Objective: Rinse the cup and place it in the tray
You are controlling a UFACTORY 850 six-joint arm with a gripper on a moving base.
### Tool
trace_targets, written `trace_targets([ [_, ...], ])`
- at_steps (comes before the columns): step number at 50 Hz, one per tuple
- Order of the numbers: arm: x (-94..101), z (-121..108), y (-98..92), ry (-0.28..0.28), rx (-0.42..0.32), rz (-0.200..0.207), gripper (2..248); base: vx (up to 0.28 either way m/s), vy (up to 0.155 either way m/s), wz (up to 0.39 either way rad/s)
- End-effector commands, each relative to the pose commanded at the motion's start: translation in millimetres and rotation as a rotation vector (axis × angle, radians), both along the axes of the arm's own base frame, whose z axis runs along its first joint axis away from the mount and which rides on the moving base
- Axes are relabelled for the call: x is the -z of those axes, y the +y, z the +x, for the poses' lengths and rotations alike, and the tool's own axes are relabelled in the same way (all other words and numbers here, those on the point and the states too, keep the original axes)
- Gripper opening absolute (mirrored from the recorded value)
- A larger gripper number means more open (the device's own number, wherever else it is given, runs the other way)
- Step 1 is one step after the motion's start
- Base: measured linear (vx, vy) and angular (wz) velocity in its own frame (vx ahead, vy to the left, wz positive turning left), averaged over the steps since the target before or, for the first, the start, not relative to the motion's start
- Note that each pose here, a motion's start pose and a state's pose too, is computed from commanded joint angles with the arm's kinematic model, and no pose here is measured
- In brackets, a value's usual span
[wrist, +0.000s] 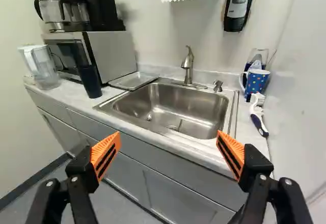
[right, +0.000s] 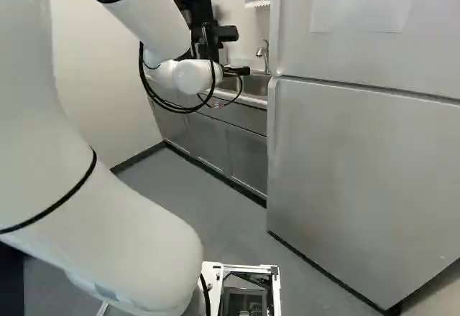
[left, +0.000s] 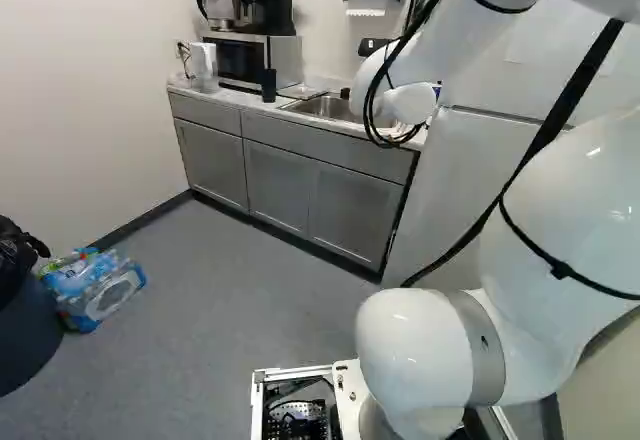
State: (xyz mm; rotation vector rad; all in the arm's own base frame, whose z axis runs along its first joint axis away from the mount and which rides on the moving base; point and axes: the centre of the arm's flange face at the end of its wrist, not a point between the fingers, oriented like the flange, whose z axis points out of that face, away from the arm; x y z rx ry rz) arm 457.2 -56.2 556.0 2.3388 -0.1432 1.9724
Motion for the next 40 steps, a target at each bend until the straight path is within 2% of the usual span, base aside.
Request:
trace_targets([
  [25, -26.0, 16, -6.0, -0.036, 0.008, -0.005, 247, 0.0, 0.0, 0.0],
  [40, -39.6, 25, -9.6, -0.035, 0.013, -0.005, 247, 0.0, 0.0, 0.0],
])
